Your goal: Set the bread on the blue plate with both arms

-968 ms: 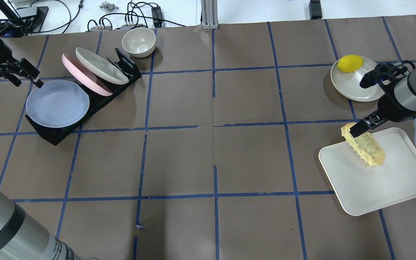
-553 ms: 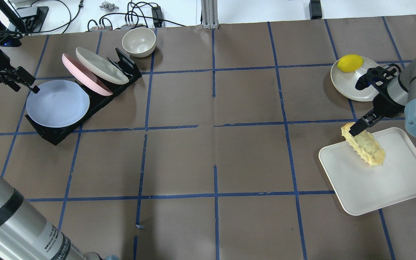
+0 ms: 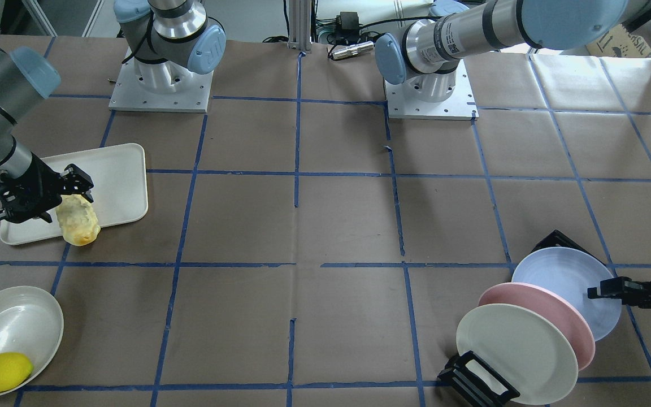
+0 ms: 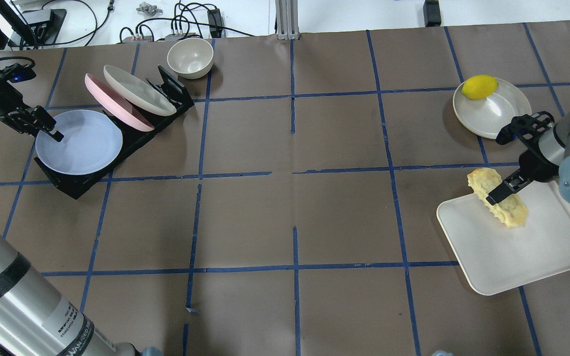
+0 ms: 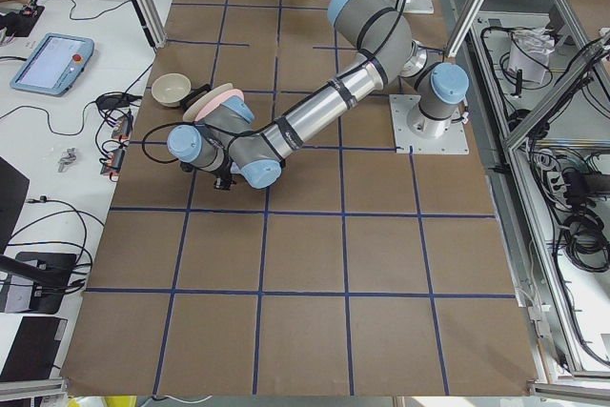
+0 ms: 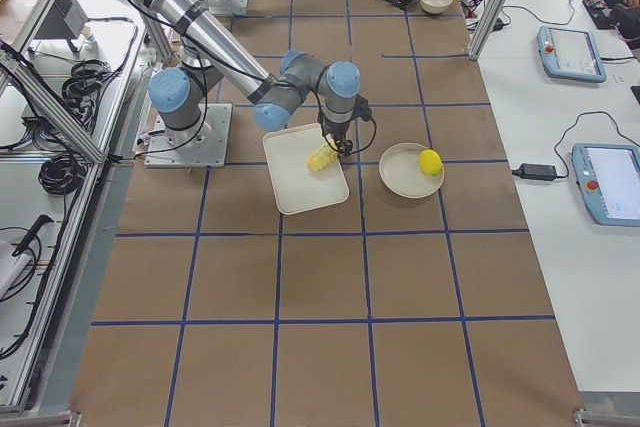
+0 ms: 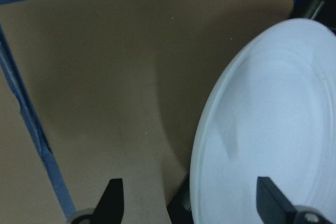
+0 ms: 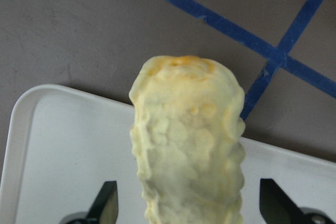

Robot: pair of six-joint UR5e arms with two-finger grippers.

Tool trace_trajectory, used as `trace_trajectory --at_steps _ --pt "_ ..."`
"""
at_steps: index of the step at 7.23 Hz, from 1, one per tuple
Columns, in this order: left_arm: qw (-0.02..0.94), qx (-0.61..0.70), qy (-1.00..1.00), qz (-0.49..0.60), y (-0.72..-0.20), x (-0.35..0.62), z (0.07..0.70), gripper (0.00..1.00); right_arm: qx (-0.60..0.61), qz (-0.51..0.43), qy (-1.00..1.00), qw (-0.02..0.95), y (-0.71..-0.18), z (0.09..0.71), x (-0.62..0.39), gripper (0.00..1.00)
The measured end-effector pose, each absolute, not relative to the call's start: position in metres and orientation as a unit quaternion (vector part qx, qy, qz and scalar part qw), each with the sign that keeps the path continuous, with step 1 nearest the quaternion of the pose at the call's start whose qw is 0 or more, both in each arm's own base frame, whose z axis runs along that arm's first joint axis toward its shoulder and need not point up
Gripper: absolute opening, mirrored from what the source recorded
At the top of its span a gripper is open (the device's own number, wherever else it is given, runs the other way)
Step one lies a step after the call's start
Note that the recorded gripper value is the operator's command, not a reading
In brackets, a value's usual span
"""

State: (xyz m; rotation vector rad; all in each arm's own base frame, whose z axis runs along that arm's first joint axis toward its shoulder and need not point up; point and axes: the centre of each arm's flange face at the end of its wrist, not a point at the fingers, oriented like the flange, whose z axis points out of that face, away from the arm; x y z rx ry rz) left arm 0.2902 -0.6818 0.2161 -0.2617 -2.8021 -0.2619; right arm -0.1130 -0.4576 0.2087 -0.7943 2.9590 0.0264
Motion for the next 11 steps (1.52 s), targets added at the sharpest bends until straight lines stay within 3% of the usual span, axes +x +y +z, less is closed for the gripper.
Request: trace_trajectory --at_steps 1,2,5,8,11 --pt "0.162 -0.086 -0.979 -0.091 -0.682 0.29 0.217 0.17 -0.256 0.002 0.966 0.032 -0.449 0.199 -0.114 0.23" --pt "0.166 -0.079 -0.979 -0.085 -0.683 0.29 0.221 0.17 -0.254 -0.001 0.967 0.027 -0.445 0.195 -0.113 0.06" --pt "0.156 -0.072 -0.983 -0.067 -0.69 0.29 0.254 0.11 -0.229 0.004 0.973 0.024 -0.451 0.224 -0.113 0.07" --pt "0.156 -0.073 -0.982 -0.072 -0.68 0.281 0.282 0.05 -0.204 0.047 0.977 0.052 -0.489 0.335 -0.068 0.08" --pt "0.174 -0.074 -0.976 -0.105 -0.647 0.246 0.323 0.04 -0.159 0.066 0.984 0.036 -0.494 0.435 0.051 0.09"
